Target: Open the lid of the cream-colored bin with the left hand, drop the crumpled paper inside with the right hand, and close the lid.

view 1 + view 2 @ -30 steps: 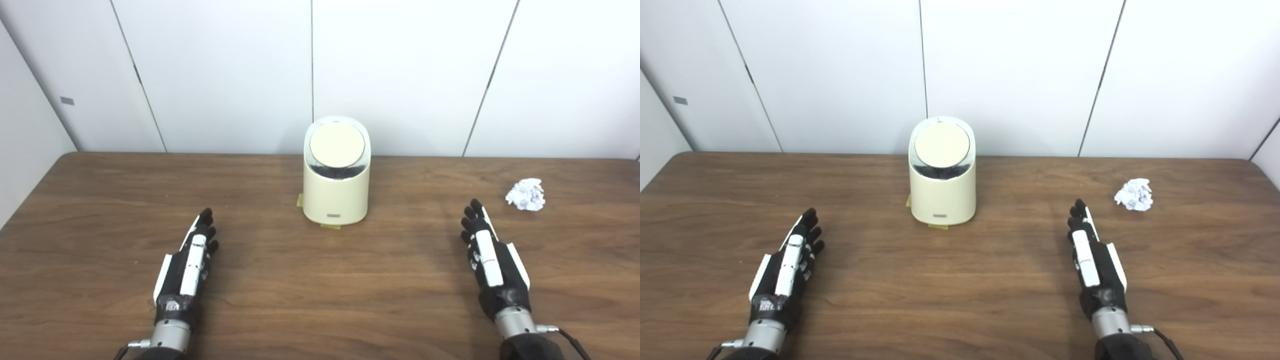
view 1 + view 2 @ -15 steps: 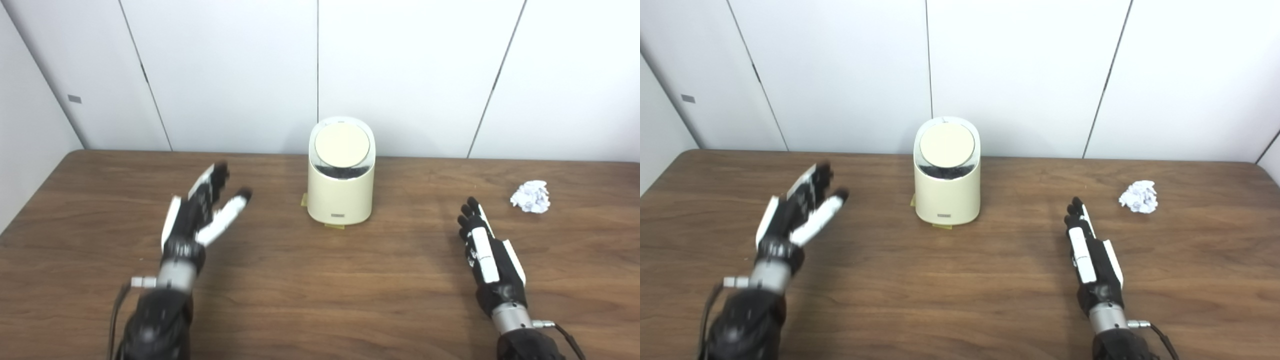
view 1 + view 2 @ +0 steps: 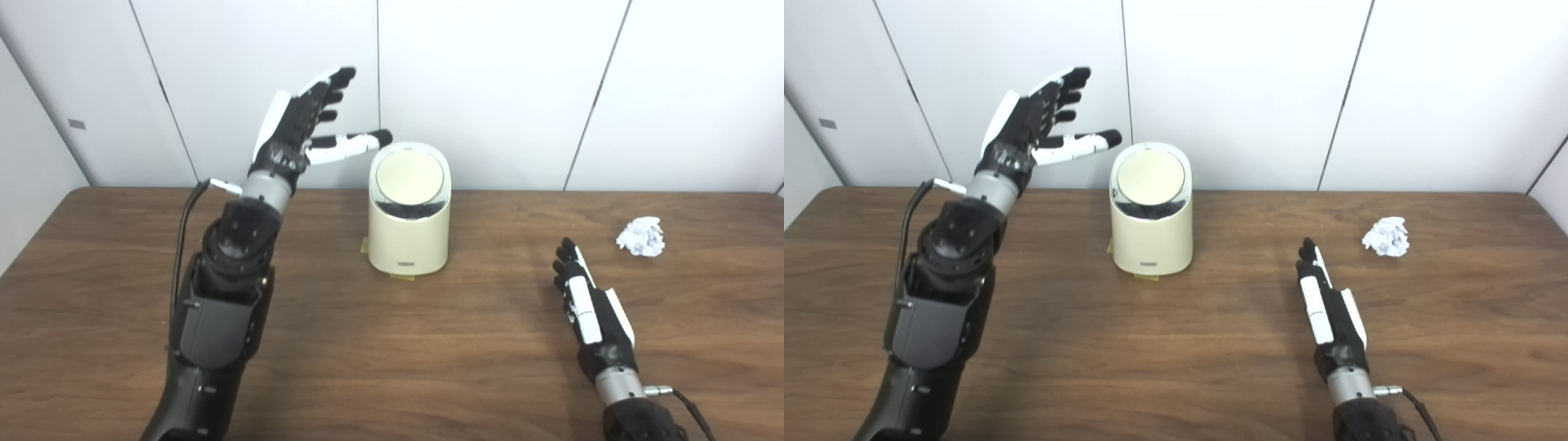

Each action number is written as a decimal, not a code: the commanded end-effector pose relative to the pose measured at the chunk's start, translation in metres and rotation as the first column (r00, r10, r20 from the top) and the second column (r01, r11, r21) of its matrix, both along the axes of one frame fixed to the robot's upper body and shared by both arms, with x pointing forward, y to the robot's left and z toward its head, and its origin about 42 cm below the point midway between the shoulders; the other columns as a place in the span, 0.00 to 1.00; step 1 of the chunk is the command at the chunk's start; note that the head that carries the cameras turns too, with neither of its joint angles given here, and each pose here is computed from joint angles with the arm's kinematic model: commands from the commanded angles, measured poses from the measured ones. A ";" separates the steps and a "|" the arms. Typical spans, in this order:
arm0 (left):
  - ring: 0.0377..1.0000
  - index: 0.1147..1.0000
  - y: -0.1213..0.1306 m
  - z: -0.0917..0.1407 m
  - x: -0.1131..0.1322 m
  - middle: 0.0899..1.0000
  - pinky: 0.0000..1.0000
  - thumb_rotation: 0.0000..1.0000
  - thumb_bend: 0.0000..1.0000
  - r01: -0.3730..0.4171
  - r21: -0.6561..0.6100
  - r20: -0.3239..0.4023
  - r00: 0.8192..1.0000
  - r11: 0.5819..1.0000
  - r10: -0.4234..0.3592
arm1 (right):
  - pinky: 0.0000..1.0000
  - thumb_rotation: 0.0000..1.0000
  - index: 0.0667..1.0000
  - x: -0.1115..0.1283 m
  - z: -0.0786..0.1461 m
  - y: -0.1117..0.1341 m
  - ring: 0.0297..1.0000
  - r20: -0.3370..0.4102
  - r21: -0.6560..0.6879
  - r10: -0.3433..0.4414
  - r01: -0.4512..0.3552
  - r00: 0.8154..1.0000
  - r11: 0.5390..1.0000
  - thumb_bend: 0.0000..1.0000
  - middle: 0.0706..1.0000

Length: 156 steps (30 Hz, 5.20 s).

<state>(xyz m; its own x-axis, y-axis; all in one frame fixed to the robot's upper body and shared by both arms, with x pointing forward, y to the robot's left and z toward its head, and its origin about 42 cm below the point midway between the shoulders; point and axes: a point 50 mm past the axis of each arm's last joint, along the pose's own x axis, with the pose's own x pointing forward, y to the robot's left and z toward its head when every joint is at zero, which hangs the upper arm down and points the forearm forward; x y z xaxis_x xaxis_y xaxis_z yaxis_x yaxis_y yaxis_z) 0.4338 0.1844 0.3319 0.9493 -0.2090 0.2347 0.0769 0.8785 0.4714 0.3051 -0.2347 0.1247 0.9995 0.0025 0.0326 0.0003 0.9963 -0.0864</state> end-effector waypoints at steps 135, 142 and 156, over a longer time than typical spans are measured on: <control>1.00 1.00 0.087 -0.176 -0.130 1.00 1.00 0.91 0.54 -0.195 -0.433 -0.238 0.966 0.880 0.097 | 0.70 0.16 0.83 0.084 0.164 -0.128 0.79 0.422 -0.604 -0.253 0.478 0.871 0.637 0.90 0.79; 1.00 1.00 0.094 -0.176 -0.134 1.00 1.00 0.88 0.54 -0.194 -0.439 -0.236 0.967 0.878 0.095 | 0.72 0.10 0.81 0.095 0.177 -0.143 0.82 0.294 -0.698 -0.287 0.410 0.912 0.588 0.93 0.83; 1.00 1.00 0.102 -0.155 -0.128 1.00 1.00 0.88 0.50 -0.153 -0.410 -0.216 0.974 0.899 0.067 | 0.75 0.11 0.79 0.146 0.145 -0.163 0.84 0.013 -0.752 -0.276 0.191 0.961 0.631 0.97 0.85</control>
<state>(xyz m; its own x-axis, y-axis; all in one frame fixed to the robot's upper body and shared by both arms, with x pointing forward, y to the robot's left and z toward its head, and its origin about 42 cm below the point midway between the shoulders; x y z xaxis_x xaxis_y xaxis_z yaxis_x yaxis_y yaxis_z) 0.2962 0.2858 0.1538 1.0000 -0.0030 0.0073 0.0028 0.9999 0.0151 0.4397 -0.3954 0.2328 0.9559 -0.2816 -0.0830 0.1025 0.5848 -0.8047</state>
